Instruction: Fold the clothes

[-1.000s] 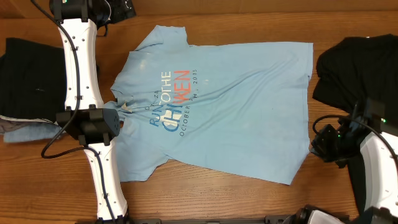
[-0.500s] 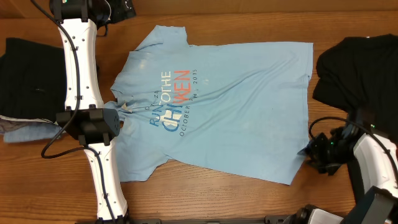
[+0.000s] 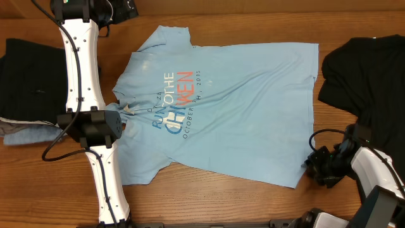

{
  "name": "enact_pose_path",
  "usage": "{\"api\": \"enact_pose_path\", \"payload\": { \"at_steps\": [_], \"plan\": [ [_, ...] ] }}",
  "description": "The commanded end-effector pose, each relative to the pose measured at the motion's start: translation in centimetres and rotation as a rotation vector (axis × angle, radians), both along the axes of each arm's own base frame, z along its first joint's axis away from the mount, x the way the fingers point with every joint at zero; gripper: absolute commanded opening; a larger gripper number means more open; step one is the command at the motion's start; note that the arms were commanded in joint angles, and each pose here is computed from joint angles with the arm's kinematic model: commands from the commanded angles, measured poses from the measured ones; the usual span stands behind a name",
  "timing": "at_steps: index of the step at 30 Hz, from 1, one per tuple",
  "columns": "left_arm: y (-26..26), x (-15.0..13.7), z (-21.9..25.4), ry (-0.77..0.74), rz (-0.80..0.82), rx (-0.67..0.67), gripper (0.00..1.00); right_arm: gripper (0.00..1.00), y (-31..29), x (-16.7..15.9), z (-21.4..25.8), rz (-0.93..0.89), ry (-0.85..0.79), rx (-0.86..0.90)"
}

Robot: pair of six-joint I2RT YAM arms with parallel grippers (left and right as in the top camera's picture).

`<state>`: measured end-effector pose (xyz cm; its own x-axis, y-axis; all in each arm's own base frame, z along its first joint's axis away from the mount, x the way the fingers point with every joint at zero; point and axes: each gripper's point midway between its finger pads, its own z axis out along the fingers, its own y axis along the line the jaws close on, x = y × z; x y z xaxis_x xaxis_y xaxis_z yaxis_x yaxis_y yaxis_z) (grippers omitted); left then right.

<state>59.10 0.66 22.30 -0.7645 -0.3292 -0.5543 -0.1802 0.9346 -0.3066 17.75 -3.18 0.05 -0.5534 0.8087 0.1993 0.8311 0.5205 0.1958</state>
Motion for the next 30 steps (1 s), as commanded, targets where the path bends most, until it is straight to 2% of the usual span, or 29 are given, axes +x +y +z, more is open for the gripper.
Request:
{"api": "enact_pose_path", "payload": {
  "at_steps": [1,3,12,20,25,30],
  "plan": [
    [0.0,-0.1,1.3,-0.027,0.010,-0.017,1.00,0.13,-0.3,-0.2,-0.2,-0.023,0.013,-0.011],
    [0.0,-0.1,1.3,-0.027,0.010,-0.017,1.00,0.06,-0.3,-0.1,-0.2,-0.019,0.007,-0.011],
    [0.0,-0.1,1.3,-0.027,0.010,-0.017,1.00,0.04,-1.1,-0.4,1.3,0.009,0.056,-0.047],
    [0.0,-0.1,1.3,-0.027,0.010,-0.017,1.00,0.04,-0.1,2.9,5.1,0.129,0.001,-0.079],
    [0.0,-0.1,1.3,-0.027,0.010,-0.017,1.00,0.04,2.4,3.5,5.4,0.215,-0.021,-0.052],
    [0.0,-0.1,1.3,-0.027,0.010,-0.017,1.00,0.04,6.9,6.3,5.9,0.354,-0.165,0.021]
  ]
}}
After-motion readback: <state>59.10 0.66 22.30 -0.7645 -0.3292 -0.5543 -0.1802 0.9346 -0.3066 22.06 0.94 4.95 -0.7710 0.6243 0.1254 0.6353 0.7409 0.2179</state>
